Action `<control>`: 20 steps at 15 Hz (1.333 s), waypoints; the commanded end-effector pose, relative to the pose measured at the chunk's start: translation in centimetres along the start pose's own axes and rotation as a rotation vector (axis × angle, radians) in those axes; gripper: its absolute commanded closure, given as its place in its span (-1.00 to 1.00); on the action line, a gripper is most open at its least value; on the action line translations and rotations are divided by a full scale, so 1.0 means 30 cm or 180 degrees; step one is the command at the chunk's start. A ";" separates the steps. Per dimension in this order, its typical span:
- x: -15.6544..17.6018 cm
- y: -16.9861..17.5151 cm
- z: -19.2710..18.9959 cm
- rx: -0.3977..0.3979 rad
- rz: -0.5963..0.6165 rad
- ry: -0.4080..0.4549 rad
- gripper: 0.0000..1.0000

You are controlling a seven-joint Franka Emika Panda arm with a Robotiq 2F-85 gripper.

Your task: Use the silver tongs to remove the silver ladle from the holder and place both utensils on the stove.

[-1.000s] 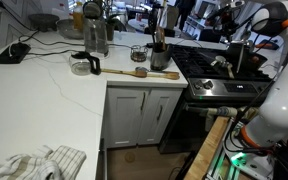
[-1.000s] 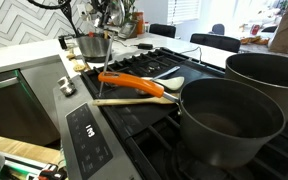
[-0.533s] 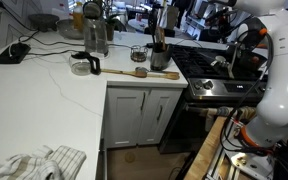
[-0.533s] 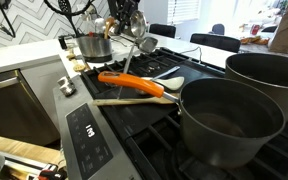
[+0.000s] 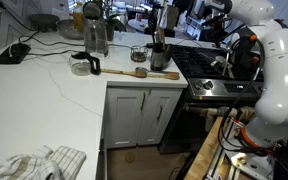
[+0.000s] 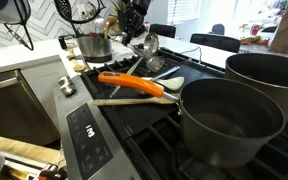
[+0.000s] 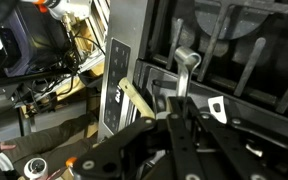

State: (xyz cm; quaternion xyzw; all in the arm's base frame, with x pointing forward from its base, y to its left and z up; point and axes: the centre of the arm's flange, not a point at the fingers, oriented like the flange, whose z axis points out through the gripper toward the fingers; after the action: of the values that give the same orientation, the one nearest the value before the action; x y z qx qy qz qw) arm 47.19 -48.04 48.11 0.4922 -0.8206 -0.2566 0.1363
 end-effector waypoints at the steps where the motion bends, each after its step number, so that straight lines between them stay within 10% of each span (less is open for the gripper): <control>1: 0.064 -0.124 -0.139 -0.0041 -0.0143 -0.0191 0.95; 12: 0.104 -0.146 -0.122 -0.0043 -0.0164 -0.0310 0.28; 20: 0.105 -0.102 -0.157 0.0067 -0.0126 -0.0236 1.00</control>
State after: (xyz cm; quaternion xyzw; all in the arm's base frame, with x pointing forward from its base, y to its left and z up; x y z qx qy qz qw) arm 46.77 -49.23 47.34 0.4986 -0.8182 -0.2669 0.1036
